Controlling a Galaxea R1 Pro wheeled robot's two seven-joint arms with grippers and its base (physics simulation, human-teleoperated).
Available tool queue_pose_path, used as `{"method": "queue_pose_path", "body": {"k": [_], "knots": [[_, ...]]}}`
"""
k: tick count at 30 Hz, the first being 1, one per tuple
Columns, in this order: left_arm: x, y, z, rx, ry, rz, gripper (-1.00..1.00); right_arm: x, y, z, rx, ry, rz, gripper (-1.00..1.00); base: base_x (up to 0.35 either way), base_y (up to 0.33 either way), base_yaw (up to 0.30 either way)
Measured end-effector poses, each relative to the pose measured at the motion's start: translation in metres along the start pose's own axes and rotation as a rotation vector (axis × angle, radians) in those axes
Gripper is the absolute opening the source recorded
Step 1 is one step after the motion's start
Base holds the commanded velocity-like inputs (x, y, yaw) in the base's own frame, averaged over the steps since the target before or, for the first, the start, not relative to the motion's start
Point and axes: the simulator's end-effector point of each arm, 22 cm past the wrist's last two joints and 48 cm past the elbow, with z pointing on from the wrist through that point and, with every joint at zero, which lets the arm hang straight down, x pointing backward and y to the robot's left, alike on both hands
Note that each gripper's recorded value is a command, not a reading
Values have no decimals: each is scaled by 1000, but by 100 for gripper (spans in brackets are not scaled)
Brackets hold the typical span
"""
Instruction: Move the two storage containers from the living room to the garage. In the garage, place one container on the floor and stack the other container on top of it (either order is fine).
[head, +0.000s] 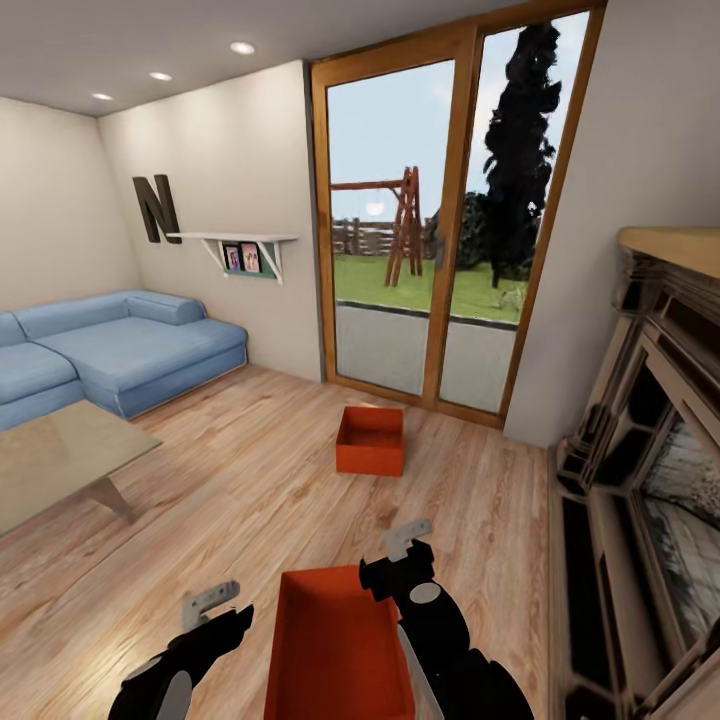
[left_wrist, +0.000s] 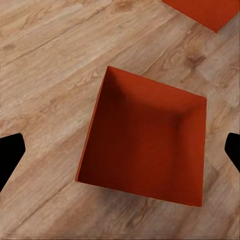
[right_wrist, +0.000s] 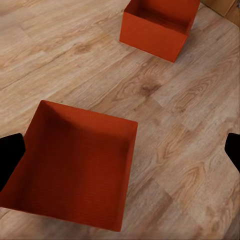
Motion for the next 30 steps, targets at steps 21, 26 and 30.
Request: {"method": "queue_pose_path", "body": {"k": [21, 26, 30], "knots": [[56, 4, 75, -41, 171, 12, 100, 29, -29, 22, 47, 11, 82, 100, 0, 0, 200], [75, 0, 95, -47, 236, 35, 100, 43, -48, 30, 72, 29, 136, 100, 0, 0, 175], [85, 0, 102, -49, 255, 42, 100, 51, -53, 40, 84, 70, 128, 100, 0, 0, 120]]}}
